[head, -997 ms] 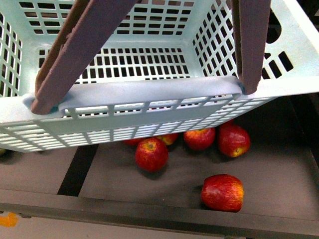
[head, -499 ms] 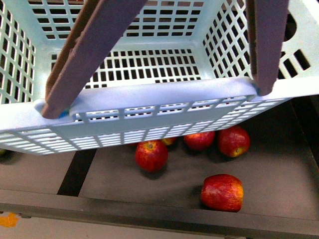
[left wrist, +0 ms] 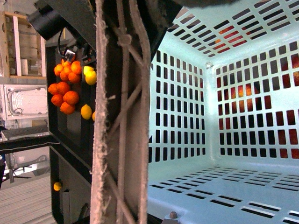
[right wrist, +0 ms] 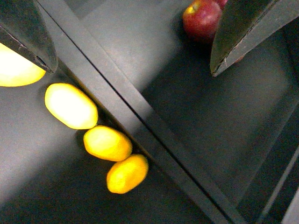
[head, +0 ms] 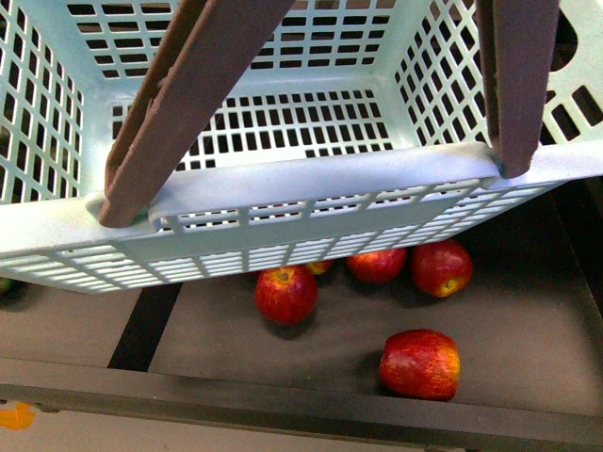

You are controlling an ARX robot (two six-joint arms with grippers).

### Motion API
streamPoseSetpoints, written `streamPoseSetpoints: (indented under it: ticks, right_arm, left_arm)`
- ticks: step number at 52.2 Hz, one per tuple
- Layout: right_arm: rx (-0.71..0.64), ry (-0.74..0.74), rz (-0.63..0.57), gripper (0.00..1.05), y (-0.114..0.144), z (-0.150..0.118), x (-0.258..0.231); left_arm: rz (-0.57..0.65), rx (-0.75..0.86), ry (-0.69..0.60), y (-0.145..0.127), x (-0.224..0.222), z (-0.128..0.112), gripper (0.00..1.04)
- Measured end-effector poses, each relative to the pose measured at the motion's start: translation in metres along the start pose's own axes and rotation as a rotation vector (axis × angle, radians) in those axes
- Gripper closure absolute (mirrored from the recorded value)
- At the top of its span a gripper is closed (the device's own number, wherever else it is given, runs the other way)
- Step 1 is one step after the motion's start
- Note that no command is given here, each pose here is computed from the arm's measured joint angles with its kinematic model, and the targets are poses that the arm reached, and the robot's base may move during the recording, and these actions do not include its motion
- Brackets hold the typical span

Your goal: Pick lemon and mango into basket

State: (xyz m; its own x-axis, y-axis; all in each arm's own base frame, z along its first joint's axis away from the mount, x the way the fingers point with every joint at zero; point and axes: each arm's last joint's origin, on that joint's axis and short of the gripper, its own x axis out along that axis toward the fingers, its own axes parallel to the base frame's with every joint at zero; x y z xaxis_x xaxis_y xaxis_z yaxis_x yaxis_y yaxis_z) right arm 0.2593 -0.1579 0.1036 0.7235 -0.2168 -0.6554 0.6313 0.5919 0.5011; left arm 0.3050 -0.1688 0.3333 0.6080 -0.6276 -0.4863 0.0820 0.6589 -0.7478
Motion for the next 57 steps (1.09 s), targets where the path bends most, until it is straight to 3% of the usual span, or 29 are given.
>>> streamPoseSetpoints:
  ticks: [28,42,57]
  right_arm:
    - [0.349,0.068,-0.207,0.09,0.028,0.053,0.161]
    - [0.365,0.067,-0.233,0.09,0.036,0.072,0.205]
    - [0.333,0.087,-0.236,0.09,0.046,0.065,0.222]
  left_arm:
    - [-0.001,0.000,0.002,0.000,0.000,0.000,0.99]
    - [0.000,0.000,0.002,0.000,0.000,0.000,0.99]
    - [-0.001,0.000,0.003,0.000,0.000,0.000,0.99]
